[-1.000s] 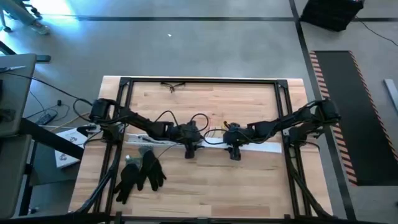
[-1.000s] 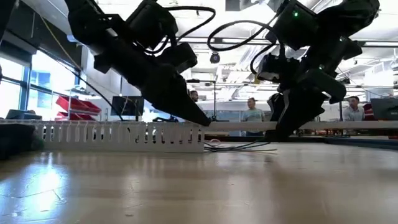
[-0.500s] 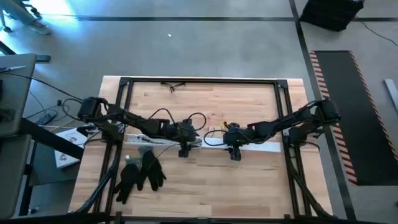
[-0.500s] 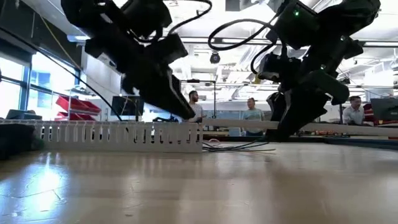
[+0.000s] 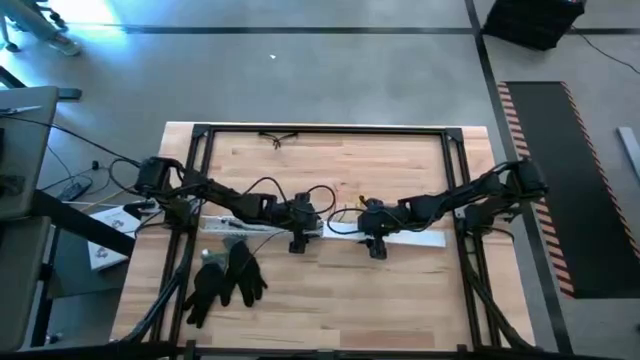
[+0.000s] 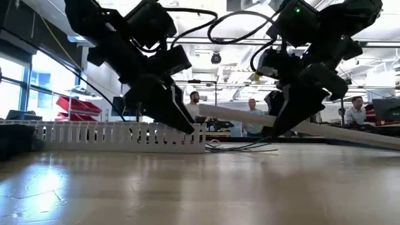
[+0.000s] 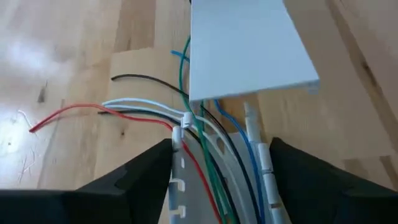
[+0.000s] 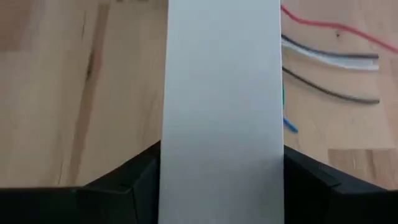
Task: Ziptie cables
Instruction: Close the white cable duct
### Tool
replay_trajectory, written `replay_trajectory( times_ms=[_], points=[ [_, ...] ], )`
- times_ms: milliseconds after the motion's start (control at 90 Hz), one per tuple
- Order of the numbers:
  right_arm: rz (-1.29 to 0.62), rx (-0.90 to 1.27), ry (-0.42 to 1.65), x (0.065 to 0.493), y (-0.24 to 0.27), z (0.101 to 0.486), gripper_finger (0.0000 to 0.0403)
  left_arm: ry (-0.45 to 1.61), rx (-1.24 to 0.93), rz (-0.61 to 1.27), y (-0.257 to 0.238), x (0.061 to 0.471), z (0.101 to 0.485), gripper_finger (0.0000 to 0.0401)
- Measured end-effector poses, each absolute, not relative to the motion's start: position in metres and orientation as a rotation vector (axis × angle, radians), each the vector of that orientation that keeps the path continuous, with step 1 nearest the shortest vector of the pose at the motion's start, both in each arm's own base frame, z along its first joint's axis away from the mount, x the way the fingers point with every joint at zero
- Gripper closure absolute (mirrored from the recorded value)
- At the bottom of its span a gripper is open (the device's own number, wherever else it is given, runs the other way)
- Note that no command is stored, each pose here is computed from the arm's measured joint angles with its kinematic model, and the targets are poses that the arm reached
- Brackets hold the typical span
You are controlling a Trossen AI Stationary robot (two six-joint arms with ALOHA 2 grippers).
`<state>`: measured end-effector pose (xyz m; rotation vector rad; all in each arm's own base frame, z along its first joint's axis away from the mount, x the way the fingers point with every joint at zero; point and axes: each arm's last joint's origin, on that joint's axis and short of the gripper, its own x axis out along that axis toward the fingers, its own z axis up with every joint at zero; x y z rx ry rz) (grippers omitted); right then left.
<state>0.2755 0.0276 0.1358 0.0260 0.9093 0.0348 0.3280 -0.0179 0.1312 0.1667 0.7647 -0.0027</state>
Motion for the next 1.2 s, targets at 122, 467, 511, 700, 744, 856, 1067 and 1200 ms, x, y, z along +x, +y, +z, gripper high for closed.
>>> replay_trajectory(
  times_ms=[122,467,511,700,744,856,1067,1200],
  points=[
    [0.0,0.006,0.917,0.278,0.027,0.129,0.0178,0.775,0.165,-0.015,-0.021,0.327,0.13,0.0158],
    [0.015,0.024,0.912,0.281,0.028,0.124,0.0116,0.774,0.156,-0.047,-0.032,0.326,0.13,0.0158],
    [0.035,0.032,0.902,0.282,0.028,0.125,0.0107,0.774,0.156,-0.046,-0.032,0.326,0.13,0.0158],
    [0.041,0.076,0.881,0.283,0.029,0.128,0.0092,0.774,0.16,-0.031,-0.032,0.326,0.13,0.0158],
    [0.036,0.081,0.88,0.282,0.029,0.129,0.0091,0.774,0.161,-0.03,-0.032,0.326,0.13,0.0158],
    [0.024,0.093,0.862,0.282,0.029,0.134,0.0091,0.774,0.162,-0.027,-0.032,0.326,0.13,0.0158],
    [0.026,0.055,0.924,0.284,0.029,0.148,0.0091,0.775,0.162,-0.025,-0.032,0.326,0.13,0.0158],
    [0.029,-0.019,0.94,0.284,0.034,0.162,0.0091,0.774,0.162,-0.024,-0.032,0.326,0.13,0.0158]
  ],
)
